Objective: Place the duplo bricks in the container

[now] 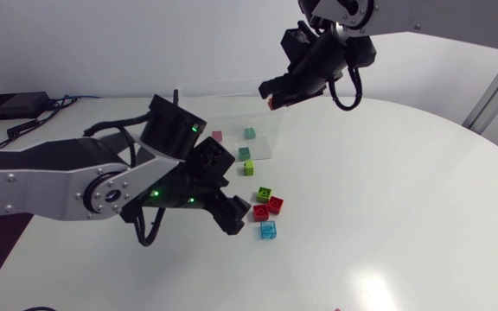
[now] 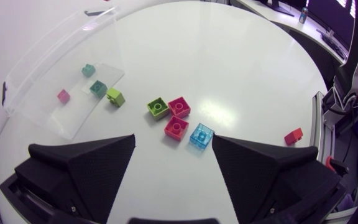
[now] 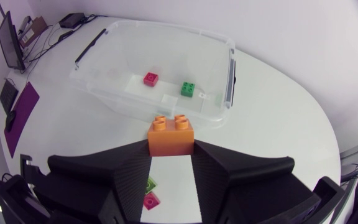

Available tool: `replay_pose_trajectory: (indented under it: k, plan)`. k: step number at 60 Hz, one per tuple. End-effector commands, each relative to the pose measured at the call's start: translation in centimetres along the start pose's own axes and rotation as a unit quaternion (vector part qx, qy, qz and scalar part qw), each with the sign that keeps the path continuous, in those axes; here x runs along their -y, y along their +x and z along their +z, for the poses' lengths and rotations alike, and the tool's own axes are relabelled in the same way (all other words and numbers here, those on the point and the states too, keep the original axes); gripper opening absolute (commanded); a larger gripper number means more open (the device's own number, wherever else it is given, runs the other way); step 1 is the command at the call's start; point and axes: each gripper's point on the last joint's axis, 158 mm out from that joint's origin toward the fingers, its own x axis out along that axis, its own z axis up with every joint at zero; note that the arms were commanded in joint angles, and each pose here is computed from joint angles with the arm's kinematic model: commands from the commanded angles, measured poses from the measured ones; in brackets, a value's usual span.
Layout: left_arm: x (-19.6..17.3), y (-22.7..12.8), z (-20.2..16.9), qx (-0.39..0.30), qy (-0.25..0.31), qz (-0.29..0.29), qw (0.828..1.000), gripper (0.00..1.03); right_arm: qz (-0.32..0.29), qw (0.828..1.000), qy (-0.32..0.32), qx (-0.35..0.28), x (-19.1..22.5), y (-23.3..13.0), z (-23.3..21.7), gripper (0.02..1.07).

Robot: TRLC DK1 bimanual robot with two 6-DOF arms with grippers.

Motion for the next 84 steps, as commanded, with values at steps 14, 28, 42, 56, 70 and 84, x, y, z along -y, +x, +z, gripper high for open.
replay_pose_trajectory:
  k: [14,28,42,56,70,84]
  plan:
    - [1.3,1.4,-3.1,-0.033,0.021,-0.013,0.999,0.85,-0.014,0.999,0.028,0.01,1.0,2.4,2.5,0.34]
    - [1.8,1.5,-3.9,-0.04,0.025,-0.017,0.999,0.85,-0.015,0.999,0.038,0.011,1.1,3.5,3.5,0.34]
    - [1.8,1.4,-4.0,-0.038,0.028,-0.017,0.999,0.85,-0.021,0.999,0.044,0.008,1.3,4.9,4.2,0.34]
    - [2.0,1.4,-4.2,-0.039,0.032,-0.018,0.999,0.86,-0.045,0.998,0.05,-0.014,2.3,6.8,3.9,0.78]
    - [2.4,1.8,-3.3,-0.032,0.04,-0.022,0.998,0.86,-0.054,0.997,0.061,-0.015,3.5,4.4,3.6,0.96]
    - [3.1,3.3,-2.6,-0.048,0.041,-0.032,0.997,0.86,-0.053,0.997,0.059,0.0,4.5,-2.3,0.0,0.97]
